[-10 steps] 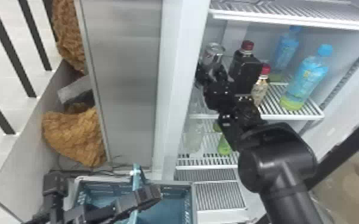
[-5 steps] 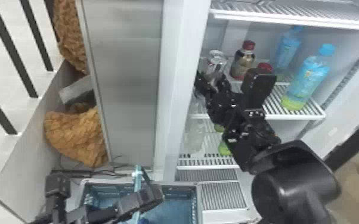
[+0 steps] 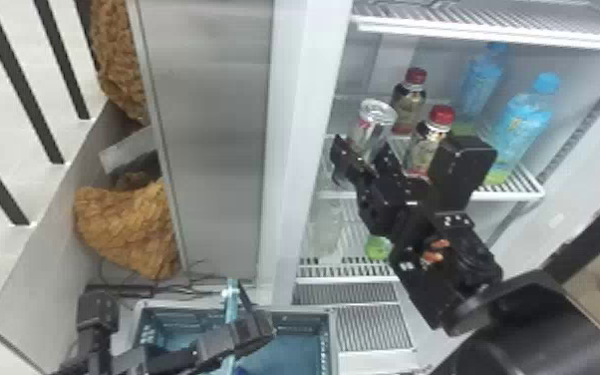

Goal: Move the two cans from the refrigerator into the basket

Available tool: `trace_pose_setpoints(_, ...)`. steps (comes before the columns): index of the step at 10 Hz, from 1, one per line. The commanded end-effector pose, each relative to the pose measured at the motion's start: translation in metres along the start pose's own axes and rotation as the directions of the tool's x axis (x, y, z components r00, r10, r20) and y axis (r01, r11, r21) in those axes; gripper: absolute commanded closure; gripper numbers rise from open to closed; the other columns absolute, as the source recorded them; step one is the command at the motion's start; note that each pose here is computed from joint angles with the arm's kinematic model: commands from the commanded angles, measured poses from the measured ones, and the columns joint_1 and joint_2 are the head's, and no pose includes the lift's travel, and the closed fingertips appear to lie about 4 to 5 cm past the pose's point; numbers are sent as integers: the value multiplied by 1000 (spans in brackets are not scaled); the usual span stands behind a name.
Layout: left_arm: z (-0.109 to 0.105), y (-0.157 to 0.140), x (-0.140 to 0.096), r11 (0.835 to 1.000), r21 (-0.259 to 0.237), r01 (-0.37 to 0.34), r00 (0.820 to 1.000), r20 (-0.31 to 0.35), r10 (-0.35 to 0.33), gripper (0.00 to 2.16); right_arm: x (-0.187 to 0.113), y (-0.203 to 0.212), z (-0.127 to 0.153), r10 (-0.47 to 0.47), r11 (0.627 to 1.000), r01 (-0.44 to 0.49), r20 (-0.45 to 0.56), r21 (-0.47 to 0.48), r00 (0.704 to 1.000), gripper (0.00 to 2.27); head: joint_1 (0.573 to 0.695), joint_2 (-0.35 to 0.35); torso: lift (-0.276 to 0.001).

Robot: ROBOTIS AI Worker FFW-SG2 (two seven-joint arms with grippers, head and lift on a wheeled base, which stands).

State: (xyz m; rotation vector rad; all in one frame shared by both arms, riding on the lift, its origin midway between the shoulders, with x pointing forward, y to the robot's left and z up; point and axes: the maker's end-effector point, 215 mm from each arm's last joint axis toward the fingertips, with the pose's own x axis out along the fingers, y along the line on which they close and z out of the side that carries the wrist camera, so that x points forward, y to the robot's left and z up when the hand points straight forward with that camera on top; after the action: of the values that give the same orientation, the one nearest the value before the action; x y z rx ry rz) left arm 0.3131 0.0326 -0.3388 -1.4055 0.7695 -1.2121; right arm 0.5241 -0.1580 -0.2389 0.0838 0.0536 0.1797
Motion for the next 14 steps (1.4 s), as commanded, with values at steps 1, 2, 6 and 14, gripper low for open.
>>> trace_pose_setpoints(1,0,0,0,1000,-1,1,1000,0,-1,1191,-18,-5,-3,-10,1000,10,-18,6,1000,1184,695,-163,-31)
trace_pose_setpoints(2,-1,0,1,1000,-1,0,1000,-3,0,1191,-30,-6,-2,-11,1000,12,-23,18,1000,1184,695,-174,-31)
trace_pose_setpoints(6,-1,0,1,1000,-1,0,1000,-3,0,1191,-86,29,-18,68,995,-60,-107,77,992,1184,695,-188,-31)
trace_pose_setpoints(14,12,0,-8,1000,20,-13,999,32,12,1191,-180,99,-99,271,952,-186,-384,244,882,1184,695,-96,-31)
